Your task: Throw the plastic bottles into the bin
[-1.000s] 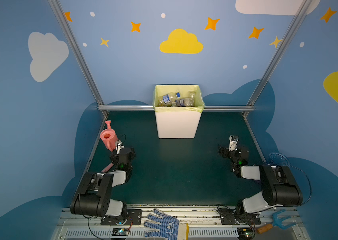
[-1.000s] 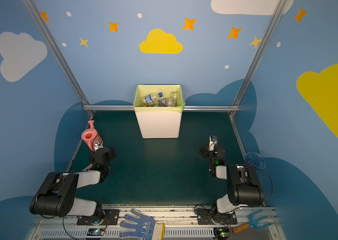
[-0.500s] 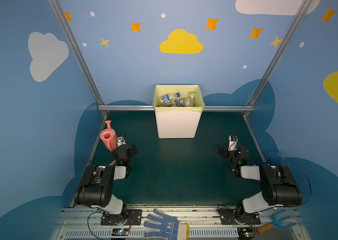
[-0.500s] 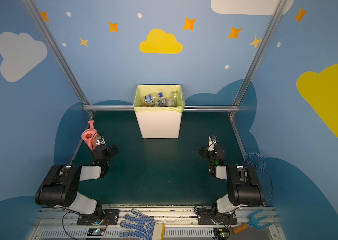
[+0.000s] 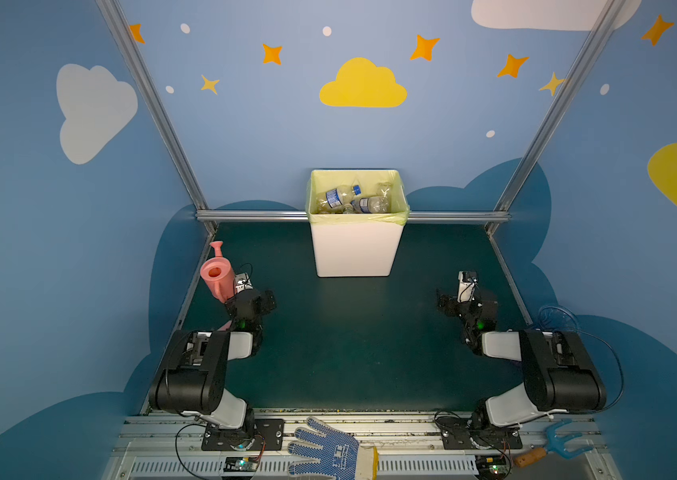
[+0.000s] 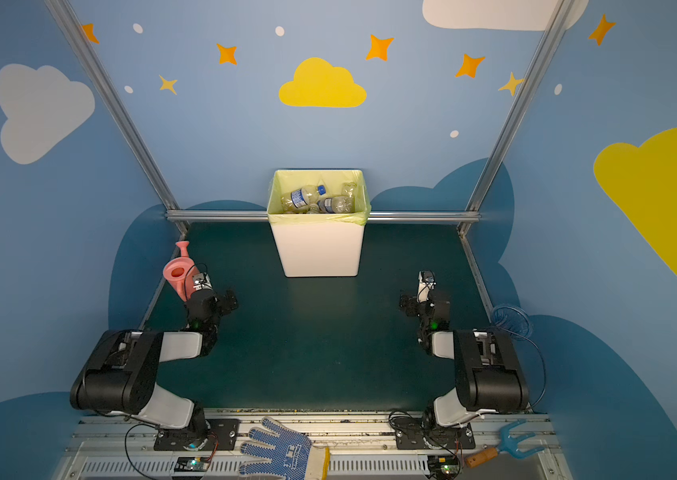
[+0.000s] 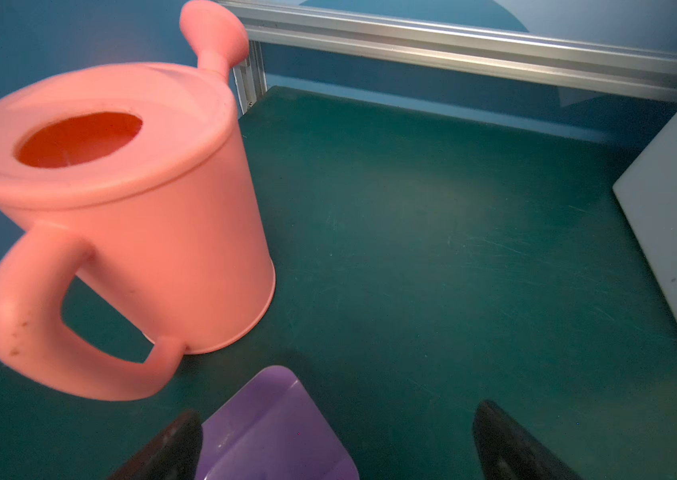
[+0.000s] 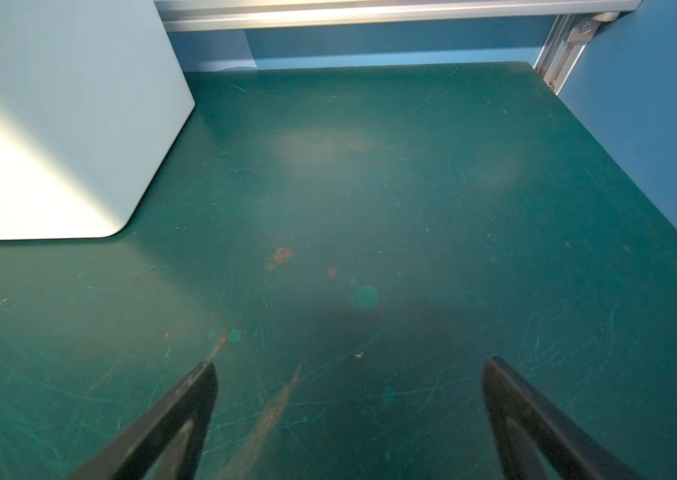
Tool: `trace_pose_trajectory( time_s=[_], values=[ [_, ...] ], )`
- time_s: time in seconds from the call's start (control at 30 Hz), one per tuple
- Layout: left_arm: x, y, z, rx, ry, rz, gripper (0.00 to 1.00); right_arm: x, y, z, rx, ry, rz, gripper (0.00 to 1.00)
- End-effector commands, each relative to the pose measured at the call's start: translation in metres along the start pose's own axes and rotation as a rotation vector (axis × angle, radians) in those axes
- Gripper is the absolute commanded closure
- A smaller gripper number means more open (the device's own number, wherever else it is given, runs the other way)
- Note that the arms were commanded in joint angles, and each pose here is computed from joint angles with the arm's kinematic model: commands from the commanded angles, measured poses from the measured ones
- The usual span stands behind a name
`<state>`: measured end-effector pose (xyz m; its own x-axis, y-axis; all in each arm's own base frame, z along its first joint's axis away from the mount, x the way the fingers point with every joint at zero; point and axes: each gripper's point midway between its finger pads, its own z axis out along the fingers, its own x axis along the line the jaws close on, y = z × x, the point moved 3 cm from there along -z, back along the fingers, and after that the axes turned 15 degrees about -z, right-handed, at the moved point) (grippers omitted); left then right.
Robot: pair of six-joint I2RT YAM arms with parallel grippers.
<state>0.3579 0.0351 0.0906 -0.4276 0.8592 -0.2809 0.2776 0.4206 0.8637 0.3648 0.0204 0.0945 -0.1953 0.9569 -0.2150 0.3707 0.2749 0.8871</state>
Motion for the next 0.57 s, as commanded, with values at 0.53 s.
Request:
trace_pose_trajectory(
  time_s=[0.53],
  values=[
    [-0.0017,0.0057,-0.0006,-0.011,-0.006,-0.006,0.0,-0.001,0.0078,-0.001,-0.014,-0.009,-0.011,0.02]
  ],
)
